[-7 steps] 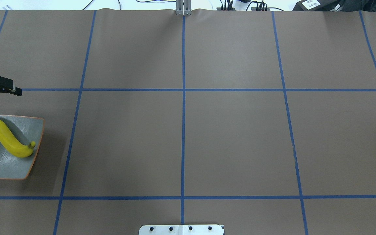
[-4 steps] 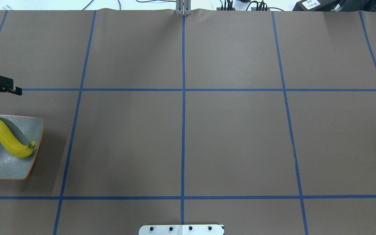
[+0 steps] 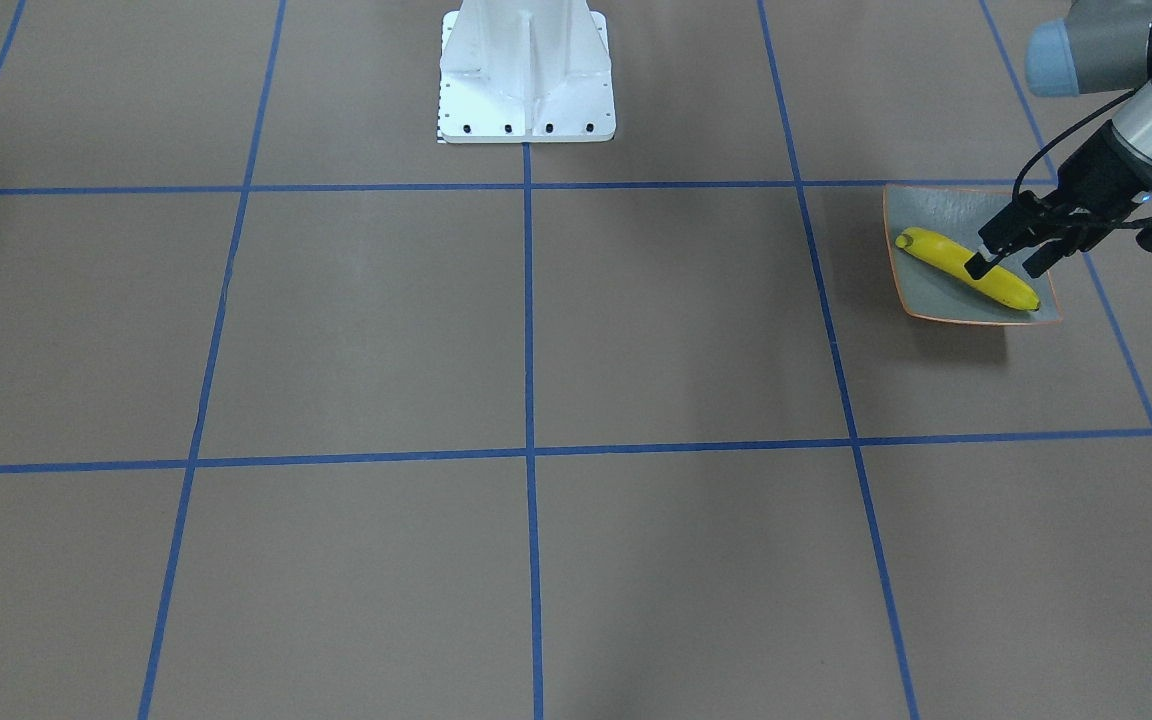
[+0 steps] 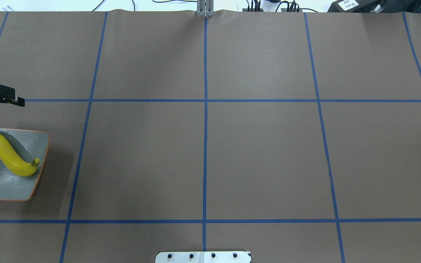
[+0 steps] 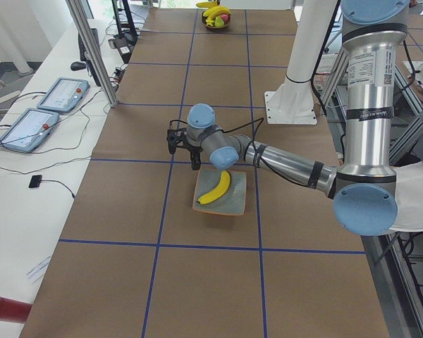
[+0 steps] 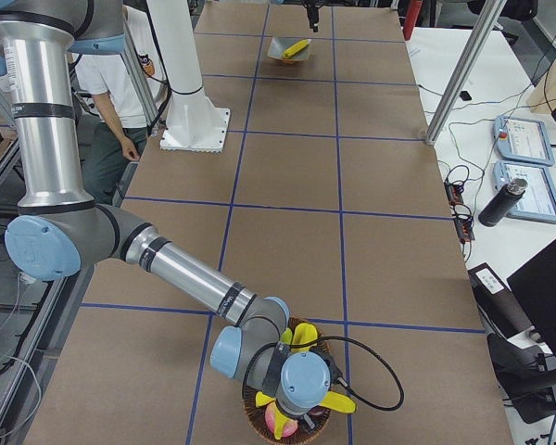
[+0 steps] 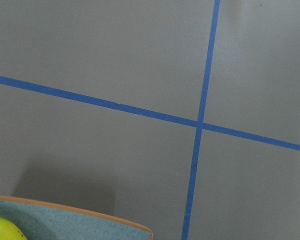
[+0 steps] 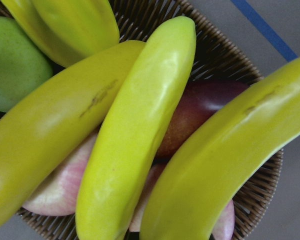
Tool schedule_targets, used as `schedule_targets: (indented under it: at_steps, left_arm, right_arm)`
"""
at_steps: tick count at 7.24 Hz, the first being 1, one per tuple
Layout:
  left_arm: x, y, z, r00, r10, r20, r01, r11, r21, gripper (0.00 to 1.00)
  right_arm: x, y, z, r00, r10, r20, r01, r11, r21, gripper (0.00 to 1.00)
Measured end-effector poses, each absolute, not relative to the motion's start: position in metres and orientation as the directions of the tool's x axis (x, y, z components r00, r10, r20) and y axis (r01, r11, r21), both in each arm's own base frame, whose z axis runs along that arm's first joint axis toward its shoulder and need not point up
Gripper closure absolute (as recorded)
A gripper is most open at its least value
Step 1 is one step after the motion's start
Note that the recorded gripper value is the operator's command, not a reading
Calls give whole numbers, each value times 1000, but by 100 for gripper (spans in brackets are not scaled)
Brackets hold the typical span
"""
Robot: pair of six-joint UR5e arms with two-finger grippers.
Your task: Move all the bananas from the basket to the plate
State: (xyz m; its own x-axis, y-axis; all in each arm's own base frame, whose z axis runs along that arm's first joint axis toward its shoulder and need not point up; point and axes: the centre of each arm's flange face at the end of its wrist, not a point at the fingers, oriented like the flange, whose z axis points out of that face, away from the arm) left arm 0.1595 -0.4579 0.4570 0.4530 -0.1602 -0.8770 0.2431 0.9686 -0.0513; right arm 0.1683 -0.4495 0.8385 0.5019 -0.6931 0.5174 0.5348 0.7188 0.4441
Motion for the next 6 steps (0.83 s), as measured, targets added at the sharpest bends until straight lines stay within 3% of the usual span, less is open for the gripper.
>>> schedule_targets:
  at_steps: [3,6]
  left_arm:
    - [161,-458,455,450,-157,-879,242,969,-50,0]
    - [167,-470,438,429,-155,-890,247,968,-50,0]
  right_arm:
    - [185,-473,740,516,-638,571,473,768,431,100]
    - [144,-495,663,490,-520,699,302,854,424,100]
